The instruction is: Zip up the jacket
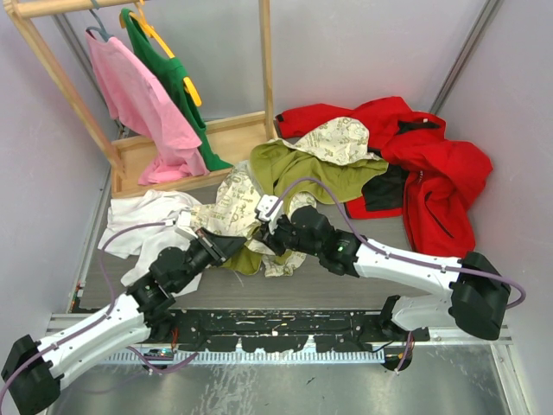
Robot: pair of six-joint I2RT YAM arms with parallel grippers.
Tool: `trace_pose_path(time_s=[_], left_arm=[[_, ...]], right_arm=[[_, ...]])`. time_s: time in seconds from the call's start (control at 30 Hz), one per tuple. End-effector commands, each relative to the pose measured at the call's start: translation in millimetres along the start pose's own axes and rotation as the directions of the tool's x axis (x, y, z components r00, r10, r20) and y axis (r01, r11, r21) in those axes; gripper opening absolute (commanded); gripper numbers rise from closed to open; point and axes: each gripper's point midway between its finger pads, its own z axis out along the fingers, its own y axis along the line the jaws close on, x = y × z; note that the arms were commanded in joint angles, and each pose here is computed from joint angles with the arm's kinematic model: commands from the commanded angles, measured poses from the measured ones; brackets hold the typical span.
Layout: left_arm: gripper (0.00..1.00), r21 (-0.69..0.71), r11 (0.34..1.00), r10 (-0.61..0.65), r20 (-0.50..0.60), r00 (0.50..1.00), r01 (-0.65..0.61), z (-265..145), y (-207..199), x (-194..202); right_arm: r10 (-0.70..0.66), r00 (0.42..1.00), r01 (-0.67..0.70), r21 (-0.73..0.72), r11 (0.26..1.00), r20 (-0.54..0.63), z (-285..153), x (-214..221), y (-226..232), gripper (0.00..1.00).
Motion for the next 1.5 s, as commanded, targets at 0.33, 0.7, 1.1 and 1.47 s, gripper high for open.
trace_pose_path(time_s=[0.33, 0.7, 1.1, 1.47], left_arm=[[0.00, -0.214, 0.968, 0.110, -0.102, 0.989, -0.130, -27.1, 36.3, 6.3], [0.16, 0.049, 0.996, 0.084, -0.116, 0.990, -0.079, -2.4, -29.8, 8.1], [0.38, 0.199, 0.979, 0.060, -0.040, 0.997, -0.051, 31.1, -68.8, -4.1], [0.39, 0.227, 0.973, 0.041, -0.012, 0.999, -0.038, 45.3, -75.6, -7.4]], right_arm=[[0.094, 0.994, -0.107, 0.278, 0.955, 0.059, -38.1, -27.7, -85.7, 0.01], [0.135, 0.988, -0.138, 0.037, 0.990, 0.077, -22.6, -34.3, -45.0, 0.01], [0.149, 0.983, -0.142, -0.066, 0.988, 0.107, -28.8, -50.4, -26.4, 0.01], [0.140, 0.982, -0.131, -0.082, 0.988, 0.127, -41.5, -64.2, -22.3, 0.01]])
